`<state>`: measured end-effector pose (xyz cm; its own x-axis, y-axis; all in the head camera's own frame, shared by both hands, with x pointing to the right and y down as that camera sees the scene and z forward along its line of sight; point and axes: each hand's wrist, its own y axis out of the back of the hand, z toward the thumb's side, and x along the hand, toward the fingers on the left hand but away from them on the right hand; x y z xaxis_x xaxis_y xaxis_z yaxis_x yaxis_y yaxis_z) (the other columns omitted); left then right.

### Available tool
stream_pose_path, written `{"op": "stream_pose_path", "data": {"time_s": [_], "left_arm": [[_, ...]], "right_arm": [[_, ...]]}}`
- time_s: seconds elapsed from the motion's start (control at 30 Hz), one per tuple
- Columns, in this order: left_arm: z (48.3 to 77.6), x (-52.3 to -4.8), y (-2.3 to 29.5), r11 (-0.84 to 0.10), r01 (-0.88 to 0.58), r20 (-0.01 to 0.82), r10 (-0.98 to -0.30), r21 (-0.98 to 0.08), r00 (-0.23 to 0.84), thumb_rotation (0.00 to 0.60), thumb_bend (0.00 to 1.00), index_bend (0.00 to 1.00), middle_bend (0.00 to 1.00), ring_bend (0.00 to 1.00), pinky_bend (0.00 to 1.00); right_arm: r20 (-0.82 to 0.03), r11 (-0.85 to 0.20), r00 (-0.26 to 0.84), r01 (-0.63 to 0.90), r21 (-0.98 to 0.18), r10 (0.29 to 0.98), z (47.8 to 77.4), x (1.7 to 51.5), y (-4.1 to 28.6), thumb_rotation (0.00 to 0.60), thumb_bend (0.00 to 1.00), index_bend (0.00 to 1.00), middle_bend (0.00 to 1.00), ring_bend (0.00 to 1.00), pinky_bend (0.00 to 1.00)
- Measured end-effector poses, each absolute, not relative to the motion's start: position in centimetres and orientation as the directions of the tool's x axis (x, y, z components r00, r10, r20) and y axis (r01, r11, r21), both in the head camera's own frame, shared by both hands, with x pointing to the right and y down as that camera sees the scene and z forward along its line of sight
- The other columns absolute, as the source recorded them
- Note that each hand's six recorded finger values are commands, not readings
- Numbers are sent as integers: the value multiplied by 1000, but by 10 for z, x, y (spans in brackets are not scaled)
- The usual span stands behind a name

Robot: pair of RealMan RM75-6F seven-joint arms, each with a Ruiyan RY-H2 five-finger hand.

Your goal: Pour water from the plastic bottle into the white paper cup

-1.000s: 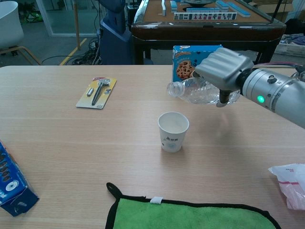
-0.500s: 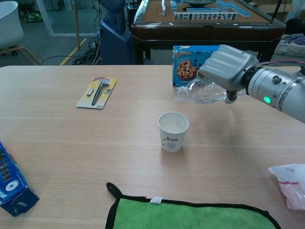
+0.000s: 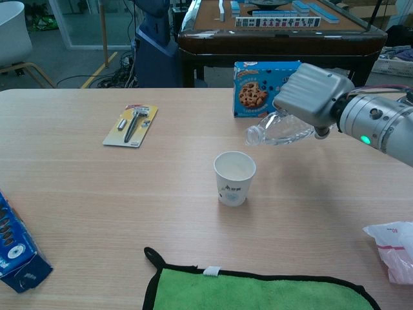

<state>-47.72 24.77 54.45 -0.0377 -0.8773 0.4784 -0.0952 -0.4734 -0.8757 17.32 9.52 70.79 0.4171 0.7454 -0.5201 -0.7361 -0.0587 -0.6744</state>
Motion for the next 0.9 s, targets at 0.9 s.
{"op": "stream_pose_path", "data": {"time_s": [0.9], "left_arm": [[545,-477,248,-478,-94,483,-874,-873,-41,600,106,428,338,311,547]], "right_arm": [[-503,68,430,-806,-587,750,702,165,95,600,193,644,633,556,586]]}}
